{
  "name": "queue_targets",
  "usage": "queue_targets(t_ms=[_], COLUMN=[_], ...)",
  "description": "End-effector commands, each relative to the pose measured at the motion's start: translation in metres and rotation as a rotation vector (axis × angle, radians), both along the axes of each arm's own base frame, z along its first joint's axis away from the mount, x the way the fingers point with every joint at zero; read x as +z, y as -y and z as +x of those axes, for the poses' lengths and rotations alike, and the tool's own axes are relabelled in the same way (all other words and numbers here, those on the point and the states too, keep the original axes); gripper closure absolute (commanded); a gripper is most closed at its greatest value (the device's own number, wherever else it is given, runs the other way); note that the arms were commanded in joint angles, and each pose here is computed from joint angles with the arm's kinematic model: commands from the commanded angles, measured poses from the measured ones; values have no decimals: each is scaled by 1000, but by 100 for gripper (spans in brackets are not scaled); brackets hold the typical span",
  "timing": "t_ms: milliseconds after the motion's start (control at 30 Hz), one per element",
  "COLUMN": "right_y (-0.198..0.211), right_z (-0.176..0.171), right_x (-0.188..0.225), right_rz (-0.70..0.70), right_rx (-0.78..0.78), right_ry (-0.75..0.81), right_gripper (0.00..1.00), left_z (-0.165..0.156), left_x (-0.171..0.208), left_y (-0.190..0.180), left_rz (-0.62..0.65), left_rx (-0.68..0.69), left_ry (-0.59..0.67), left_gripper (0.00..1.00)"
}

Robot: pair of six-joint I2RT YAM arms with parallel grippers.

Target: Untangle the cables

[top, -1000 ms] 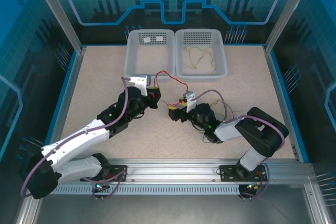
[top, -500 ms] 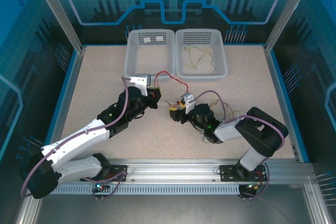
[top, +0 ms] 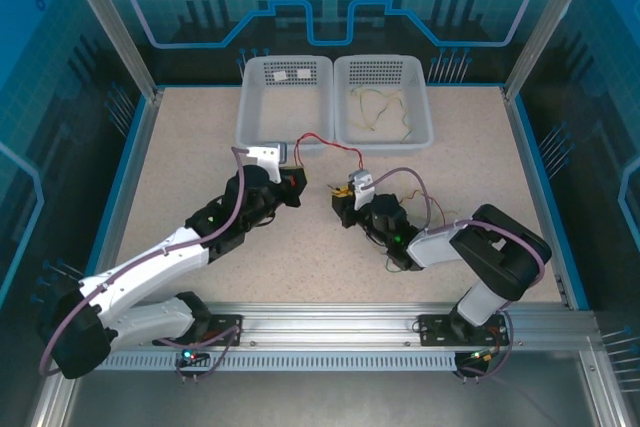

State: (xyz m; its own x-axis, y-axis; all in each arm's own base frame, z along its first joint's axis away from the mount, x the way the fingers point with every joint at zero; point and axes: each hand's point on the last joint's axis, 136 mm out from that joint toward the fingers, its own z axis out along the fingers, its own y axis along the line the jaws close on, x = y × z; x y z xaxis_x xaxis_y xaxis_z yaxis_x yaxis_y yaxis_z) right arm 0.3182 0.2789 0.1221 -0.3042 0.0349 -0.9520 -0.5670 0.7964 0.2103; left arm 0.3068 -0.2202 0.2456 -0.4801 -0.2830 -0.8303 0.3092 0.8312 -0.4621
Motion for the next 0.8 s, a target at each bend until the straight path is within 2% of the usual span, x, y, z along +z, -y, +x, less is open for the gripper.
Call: queue_targets(t_ms=[0, 167, 400, 767], right_y=[3, 19, 71, 152], right_z=[2, -5, 0, 2], right_x=[12, 11, 12, 55], right_rz=[-26, -95, -151, -146], right_rx=[-16, -14, -97, -243], right_ry=[38, 44, -5, 12], right_gripper=[90, 100, 100, 100], left_z=[2, 5, 9, 12], left_x=[8, 9, 7, -15], left_y=[-18, -49, -101, -155], left_rz=[-5, 1, -39, -43], left_rx=[68, 154, 271, 436], left_ry=[41, 45, 46, 24], left_gripper=[100, 100, 100, 100])
